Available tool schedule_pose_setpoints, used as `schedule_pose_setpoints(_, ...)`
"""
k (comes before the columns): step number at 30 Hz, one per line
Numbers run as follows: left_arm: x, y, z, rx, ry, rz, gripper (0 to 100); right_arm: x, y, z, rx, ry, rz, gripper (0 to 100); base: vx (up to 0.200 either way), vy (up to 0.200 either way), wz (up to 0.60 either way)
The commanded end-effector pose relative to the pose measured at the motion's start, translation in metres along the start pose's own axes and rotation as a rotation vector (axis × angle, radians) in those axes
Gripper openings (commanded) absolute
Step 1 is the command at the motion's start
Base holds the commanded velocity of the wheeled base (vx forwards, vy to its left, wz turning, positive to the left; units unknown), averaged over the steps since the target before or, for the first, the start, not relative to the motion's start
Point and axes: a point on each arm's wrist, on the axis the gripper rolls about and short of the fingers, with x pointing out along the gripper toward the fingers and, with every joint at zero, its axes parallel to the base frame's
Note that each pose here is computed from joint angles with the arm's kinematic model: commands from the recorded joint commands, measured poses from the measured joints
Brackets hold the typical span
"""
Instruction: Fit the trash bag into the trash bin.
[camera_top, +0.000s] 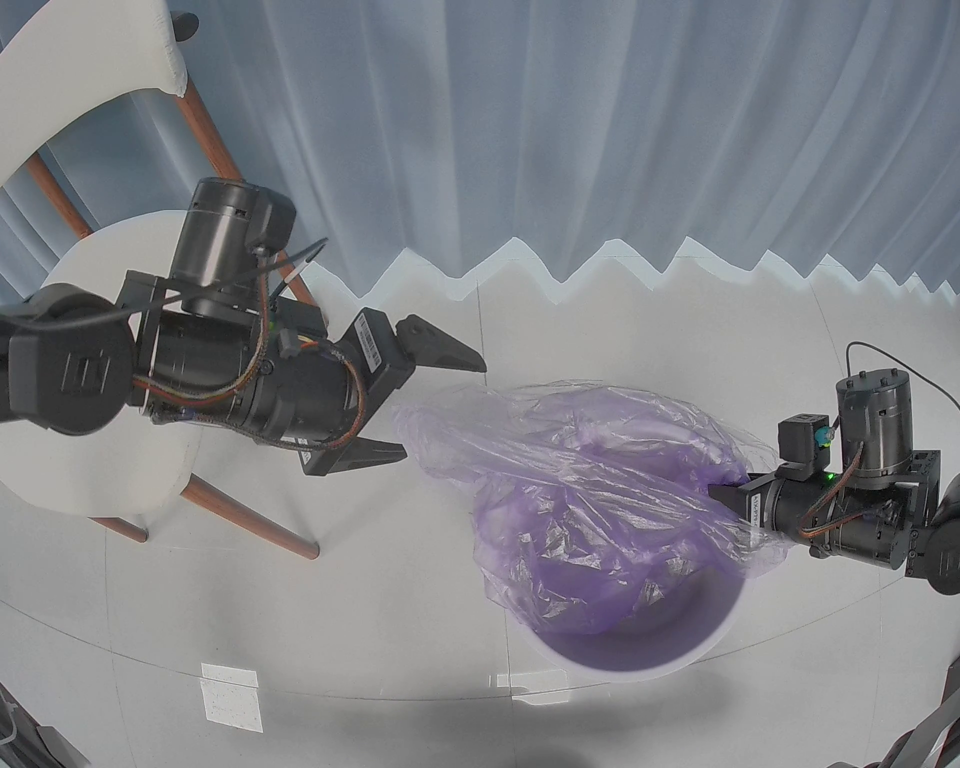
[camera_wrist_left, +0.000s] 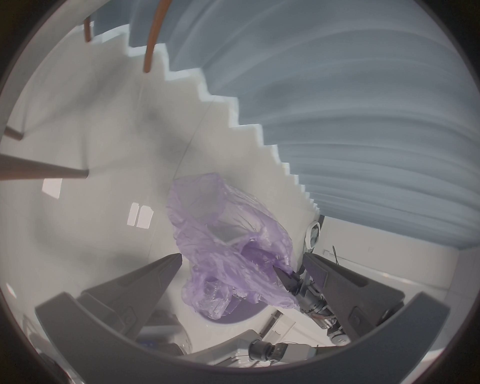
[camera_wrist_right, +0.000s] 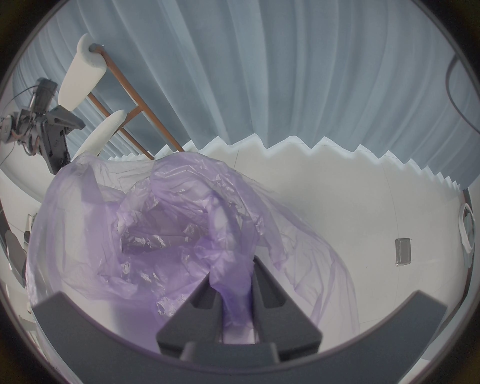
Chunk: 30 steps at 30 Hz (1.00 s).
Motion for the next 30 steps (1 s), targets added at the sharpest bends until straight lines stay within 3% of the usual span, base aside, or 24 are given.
schedule_pose_setpoints(1, 0.018, -0.006, 0.015, -0.104, 0.028, 0.048, 100, -0.001, 0.002, 0.000, -0.007, -0.002, 0.010, 0, 0.000, 0.000, 0.00)
schedule_pose_setpoints(14, 0.036, 0.001, 0.014, -0.158, 0.072, 0.117, 100, -0.001, 0.002, -0.003, -0.007, 0.006, 0.008, 0, 0.000, 0.000, 0.00)
schedule_pose_setpoints(15, 0.036, 0.002, 0.014, -0.158, 0.073, 0.118, 0, -0.001, 0.002, -0.004, -0.007, 0.009, 0.008, 0, 0.000, 0.000, 0.00)
schedule_pose_setpoints(21, 0.034, -0.002, 0.006, -0.149, 0.096, 0.118, 0, 0.000, 0.002, -0.005, -0.006, 0.015, 0.008, 0, 0.000, 0.000, 0.00)
schedule_pose_setpoints(25, 0.032, 0.001, -0.010, -0.120, 0.096, 0.175, 0, 0.001, 0.002, 0.000, 0.009, 0.002, 0.013, 0, 0.000, 0.000, 0.00)
schedule_pose_setpoints(30, 0.022, 0.000, -0.049, -0.050, 0.155, 0.210, 0, 0.005, 0.000, 0.011, 0.071, -0.024, 0.004, 0, 0.000, 0.000, 0.00)
